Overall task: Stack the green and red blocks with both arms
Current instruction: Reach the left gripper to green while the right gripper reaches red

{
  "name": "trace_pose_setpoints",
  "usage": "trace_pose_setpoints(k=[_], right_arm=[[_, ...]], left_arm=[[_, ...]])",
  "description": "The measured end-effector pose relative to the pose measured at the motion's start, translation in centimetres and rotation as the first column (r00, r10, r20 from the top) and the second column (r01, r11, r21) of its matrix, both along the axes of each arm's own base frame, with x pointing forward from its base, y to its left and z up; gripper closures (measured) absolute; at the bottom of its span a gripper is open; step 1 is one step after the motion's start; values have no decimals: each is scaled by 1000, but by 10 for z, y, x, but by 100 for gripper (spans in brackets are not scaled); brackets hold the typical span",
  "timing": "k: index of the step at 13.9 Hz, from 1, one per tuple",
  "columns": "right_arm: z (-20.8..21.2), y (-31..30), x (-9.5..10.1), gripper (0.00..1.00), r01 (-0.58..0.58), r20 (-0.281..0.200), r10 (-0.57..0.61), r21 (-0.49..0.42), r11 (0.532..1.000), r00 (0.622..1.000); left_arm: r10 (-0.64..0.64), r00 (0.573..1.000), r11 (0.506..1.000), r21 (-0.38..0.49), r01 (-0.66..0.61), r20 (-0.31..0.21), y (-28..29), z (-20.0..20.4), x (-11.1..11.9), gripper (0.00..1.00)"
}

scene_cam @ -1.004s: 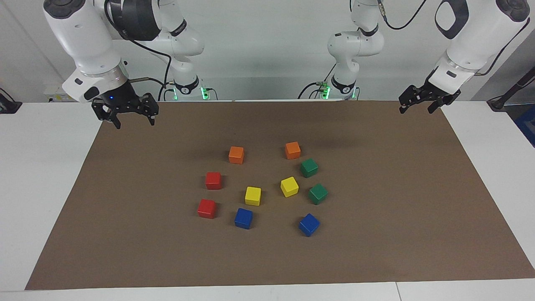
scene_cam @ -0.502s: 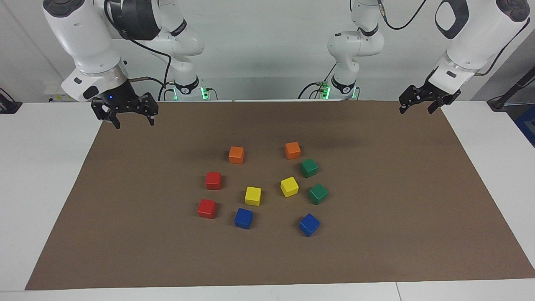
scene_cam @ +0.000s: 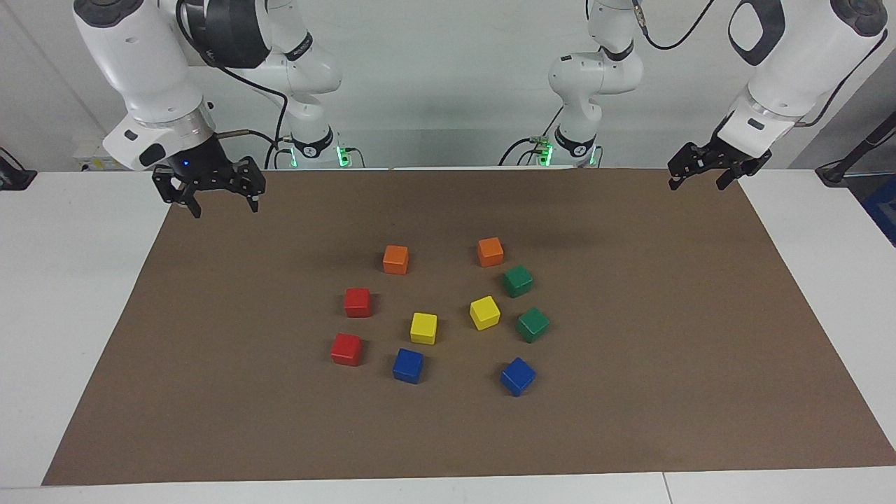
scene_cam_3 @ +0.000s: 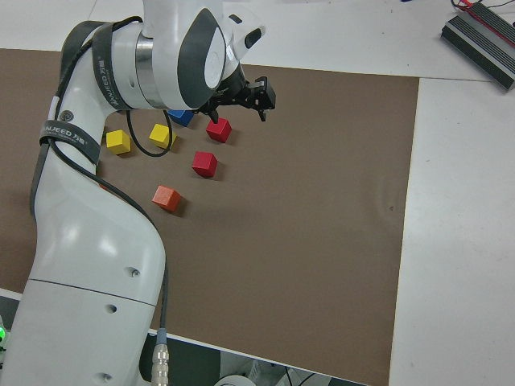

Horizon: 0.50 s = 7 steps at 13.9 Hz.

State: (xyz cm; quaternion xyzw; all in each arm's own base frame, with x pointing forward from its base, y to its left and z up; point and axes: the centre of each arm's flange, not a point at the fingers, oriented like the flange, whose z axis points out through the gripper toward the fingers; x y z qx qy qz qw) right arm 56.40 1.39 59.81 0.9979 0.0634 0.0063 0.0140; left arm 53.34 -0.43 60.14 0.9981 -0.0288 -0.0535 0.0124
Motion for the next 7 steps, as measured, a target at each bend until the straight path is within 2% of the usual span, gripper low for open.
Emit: trace_pose_setpoints(k=[3,7], right_arm=[[-21,40,3,0,95,21,-96,8,995,995],[-112,108,27,0,254,27,-254,32,967,967]], left_arm=[[0,1000,1000,0,0,0,0,0,0,0],[4,1000,1000,0,-4,0,0,0,0,0]])
